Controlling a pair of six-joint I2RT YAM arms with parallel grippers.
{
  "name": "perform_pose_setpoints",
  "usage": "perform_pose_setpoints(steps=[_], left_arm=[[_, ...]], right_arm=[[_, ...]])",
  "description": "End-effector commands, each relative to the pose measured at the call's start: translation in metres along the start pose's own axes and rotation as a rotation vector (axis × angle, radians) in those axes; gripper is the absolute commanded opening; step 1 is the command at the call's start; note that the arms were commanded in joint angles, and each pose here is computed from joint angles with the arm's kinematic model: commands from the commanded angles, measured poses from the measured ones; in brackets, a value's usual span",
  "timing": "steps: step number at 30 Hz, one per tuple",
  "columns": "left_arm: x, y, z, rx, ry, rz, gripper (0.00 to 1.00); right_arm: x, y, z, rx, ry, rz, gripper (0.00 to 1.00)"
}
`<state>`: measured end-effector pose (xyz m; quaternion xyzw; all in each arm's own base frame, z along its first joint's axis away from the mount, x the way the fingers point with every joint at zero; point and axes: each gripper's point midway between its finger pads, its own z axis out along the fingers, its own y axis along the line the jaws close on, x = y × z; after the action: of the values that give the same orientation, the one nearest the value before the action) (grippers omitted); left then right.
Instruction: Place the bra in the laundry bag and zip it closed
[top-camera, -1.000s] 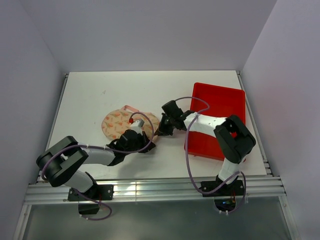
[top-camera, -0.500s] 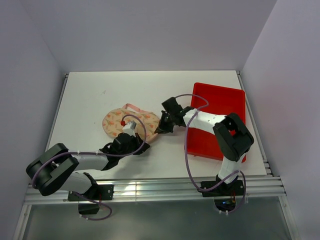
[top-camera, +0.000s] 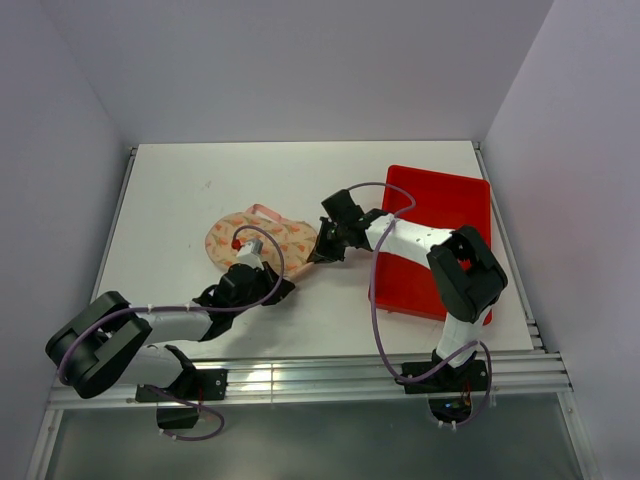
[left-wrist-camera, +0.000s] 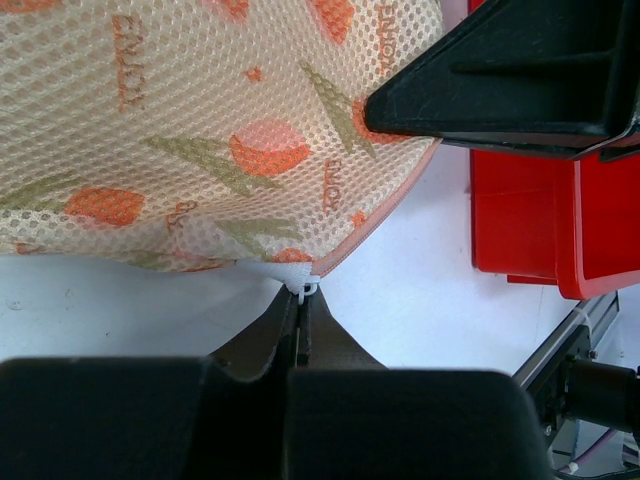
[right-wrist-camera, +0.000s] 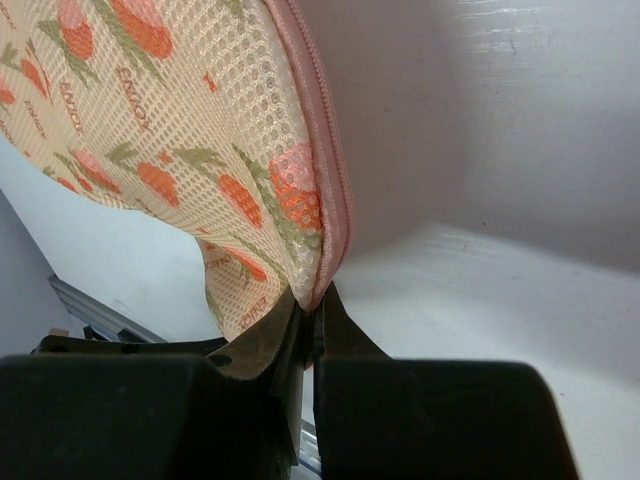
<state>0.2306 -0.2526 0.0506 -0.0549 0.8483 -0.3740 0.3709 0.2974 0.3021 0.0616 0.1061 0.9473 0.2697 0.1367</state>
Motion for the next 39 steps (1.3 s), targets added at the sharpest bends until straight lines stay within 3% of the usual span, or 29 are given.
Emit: perform_pose_setpoints(steps=[1,11,14,15,18,19,21,22,25,27,29,32,39], left_arm=[[0.03,0.056,-0.012,-0.191,0.089,-0.003,0.0],[0.022,0.046,-0.013,-0.177,0.089,0.007,0.0],[0.014,0.039,-0.017,-0.168,0.077,0.021,0.1],[0.006,0.031,-0.018,-0.15,0.059,0.022,0.25],[-0.006,0.018,-0.024,-0.126,0.038,0.035,0.52],[-0.009,0.015,-0.026,-0.12,0.031,0.044,0.56],[-0.02,0.002,-0.034,-0.097,0.009,0.051,0.64],[-0.025,-0.002,-0.037,-0.089,0.002,0.06,0.65],[-0.046,-0.021,-0.052,-0.064,-0.049,0.08,0.69],[-0.066,-0.035,-0.064,-0.057,-0.092,0.092,0.71],[-0.079,-0.044,-0.072,-0.054,-0.118,0.114,0.72],[-0.112,-0.066,-0.086,-0.063,-0.181,0.124,0.73],[-0.153,-0.076,-0.113,-0.125,-0.268,0.16,0.79]], right_arm=[[-0.049,-0.021,-0.008,0.112,-0.169,-0.034,0.0],[-0.048,-0.015,-0.008,0.093,-0.166,-0.046,0.0],[-0.05,-0.01,-0.01,0.081,-0.169,-0.052,0.0],[-0.049,-0.008,-0.009,0.079,-0.162,-0.059,0.0],[-0.051,-0.002,-0.01,0.073,-0.163,-0.07,0.15],[-0.053,0.001,-0.011,0.066,-0.167,-0.074,0.28],[-0.054,0.004,-0.013,0.058,-0.17,-0.078,0.39],[-0.053,0.007,-0.015,0.048,-0.168,-0.08,0.5],[-0.055,0.017,-0.029,0.021,-0.193,-0.094,0.67],[-0.056,0.021,-0.038,0.012,-0.205,-0.104,0.7],[-0.061,0.028,-0.053,-0.004,-0.238,-0.111,0.8],[-0.065,0.036,-0.082,-0.037,-0.293,-0.129,0.83],[-0.068,0.03,-0.164,-0.064,-0.502,-0.212,0.92]])
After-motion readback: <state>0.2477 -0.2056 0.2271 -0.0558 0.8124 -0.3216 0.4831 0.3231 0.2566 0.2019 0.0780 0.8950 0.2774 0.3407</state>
